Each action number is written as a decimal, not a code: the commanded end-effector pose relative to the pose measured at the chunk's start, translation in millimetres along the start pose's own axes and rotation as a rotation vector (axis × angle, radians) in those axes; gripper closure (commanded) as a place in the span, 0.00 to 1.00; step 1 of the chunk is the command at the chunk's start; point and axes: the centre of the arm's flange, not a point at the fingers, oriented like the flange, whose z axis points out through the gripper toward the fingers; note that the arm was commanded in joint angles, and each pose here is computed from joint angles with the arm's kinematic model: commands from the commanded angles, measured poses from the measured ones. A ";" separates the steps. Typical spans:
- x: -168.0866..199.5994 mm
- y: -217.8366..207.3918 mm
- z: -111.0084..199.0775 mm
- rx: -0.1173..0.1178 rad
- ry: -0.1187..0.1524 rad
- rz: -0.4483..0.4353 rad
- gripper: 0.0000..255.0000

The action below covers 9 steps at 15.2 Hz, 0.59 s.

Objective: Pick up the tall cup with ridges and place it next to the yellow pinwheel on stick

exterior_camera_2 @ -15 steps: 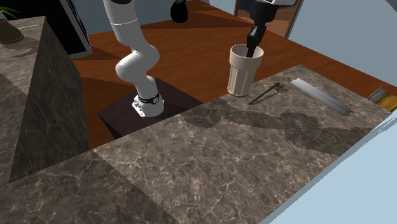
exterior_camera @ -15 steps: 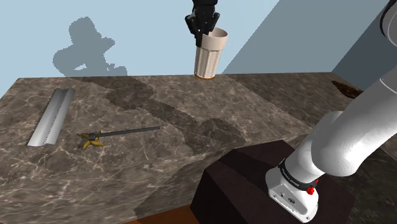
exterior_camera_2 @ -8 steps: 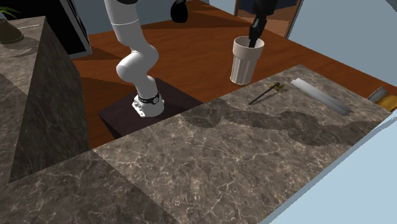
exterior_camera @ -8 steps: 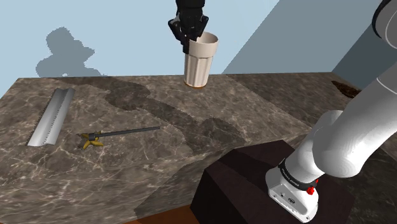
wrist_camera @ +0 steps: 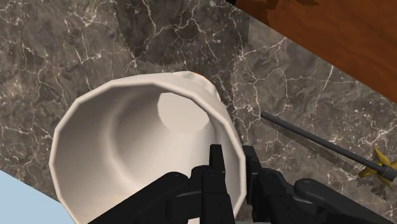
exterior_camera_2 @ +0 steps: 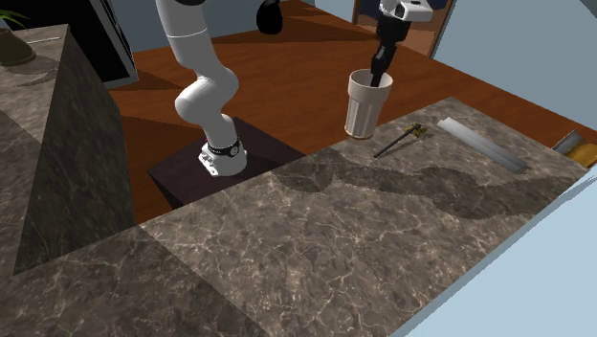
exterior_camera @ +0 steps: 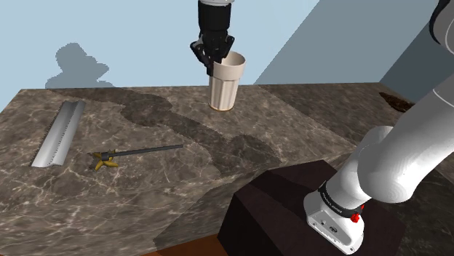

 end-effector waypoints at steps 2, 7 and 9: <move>0.8 -0.5 15.7 0.000 0.001 0.000 1.00; 1.5 -2.5 42.1 0.000 0.001 0.000 1.00; 1.8 -3.3 52.6 0.000 0.001 0.000 1.00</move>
